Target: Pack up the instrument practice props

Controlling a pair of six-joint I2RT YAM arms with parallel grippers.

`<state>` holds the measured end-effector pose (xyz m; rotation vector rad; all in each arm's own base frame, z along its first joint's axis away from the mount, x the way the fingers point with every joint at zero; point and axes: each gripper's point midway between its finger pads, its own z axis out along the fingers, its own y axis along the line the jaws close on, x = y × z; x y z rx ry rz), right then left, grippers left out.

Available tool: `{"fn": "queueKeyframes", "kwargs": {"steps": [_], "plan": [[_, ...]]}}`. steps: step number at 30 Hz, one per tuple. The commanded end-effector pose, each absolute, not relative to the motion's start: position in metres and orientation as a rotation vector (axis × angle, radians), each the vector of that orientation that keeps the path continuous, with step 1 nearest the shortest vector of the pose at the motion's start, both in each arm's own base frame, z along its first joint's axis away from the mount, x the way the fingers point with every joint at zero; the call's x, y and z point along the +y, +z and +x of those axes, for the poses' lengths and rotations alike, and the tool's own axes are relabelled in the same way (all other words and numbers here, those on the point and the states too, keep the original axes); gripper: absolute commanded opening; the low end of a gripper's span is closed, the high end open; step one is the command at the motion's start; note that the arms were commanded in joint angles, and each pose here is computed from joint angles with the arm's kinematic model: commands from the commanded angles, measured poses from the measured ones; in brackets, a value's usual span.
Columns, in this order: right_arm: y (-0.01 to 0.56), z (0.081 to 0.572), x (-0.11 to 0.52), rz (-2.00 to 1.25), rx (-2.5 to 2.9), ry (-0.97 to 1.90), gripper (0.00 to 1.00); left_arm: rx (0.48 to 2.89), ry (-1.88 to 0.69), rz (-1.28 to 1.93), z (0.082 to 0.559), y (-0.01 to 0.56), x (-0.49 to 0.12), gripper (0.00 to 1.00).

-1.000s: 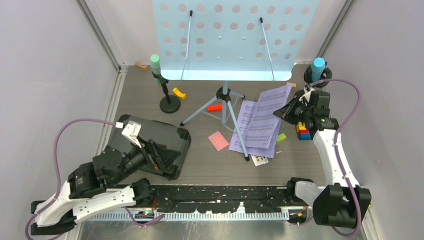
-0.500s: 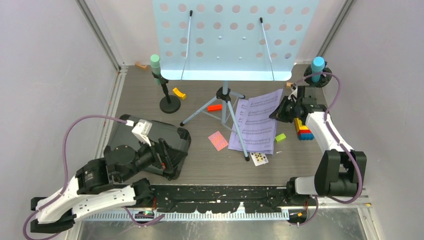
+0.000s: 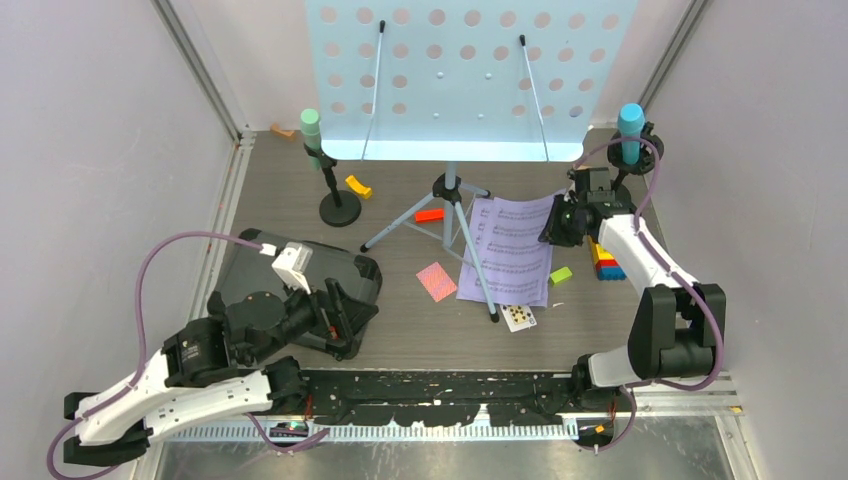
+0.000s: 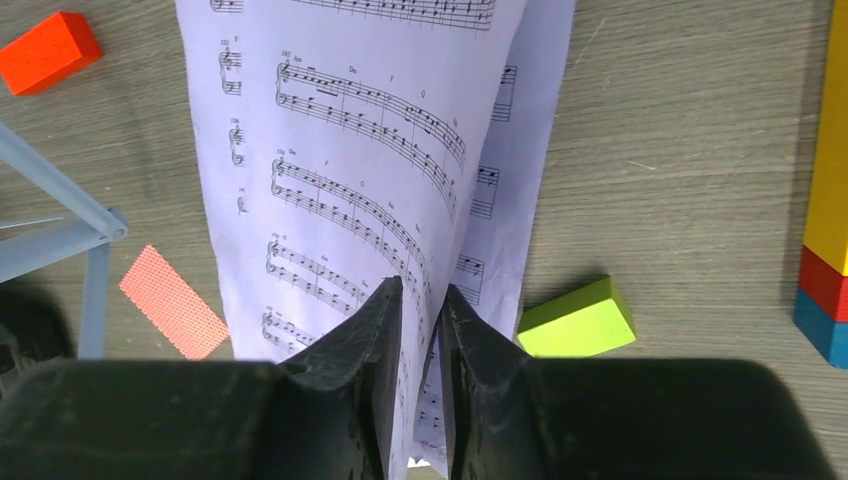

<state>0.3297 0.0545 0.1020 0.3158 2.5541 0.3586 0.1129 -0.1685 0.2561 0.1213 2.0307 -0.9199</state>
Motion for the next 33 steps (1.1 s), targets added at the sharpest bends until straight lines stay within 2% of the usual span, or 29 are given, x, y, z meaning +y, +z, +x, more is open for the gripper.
{"fn": "queueKeyframes", "kwargs": {"steps": [1,7,12,17,22,27,33], "plan": [[0.126,0.337,0.042,0.3,2.467,0.263,0.29,2.028,-0.879,0.072,0.119,0.254,-0.163,0.99],[0.152,0.332,0.036,0.313,2.378,0.237,0.37,2.07,-0.815,0.053,0.124,0.243,-0.162,0.98],[0.174,0.323,0.029,0.319,2.325,0.197,0.57,2.08,-0.779,0.02,0.127,0.235,-0.158,0.98],[0.193,0.312,0.009,0.359,2.264,0.077,0.64,2.075,-0.766,-0.002,0.13,0.231,-0.157,0.98],[0.215,0.301,-0.002,0.398,2.179,0.031,0.77,2.074,-0.752,-0.006,0.133,0.229,-0.159,0.98],[0.234,0.292,-0.006,0.427,2.117,0.027,0.82,2.085,-0.719,0.001,0.135,0.226,-0.16,0.98],[0.251,0.283,-0.016,0.466,2.043,-0.014,0.83,2.125,-0.703,0.019,0.135,0.212,-0.168,0.98]]}}
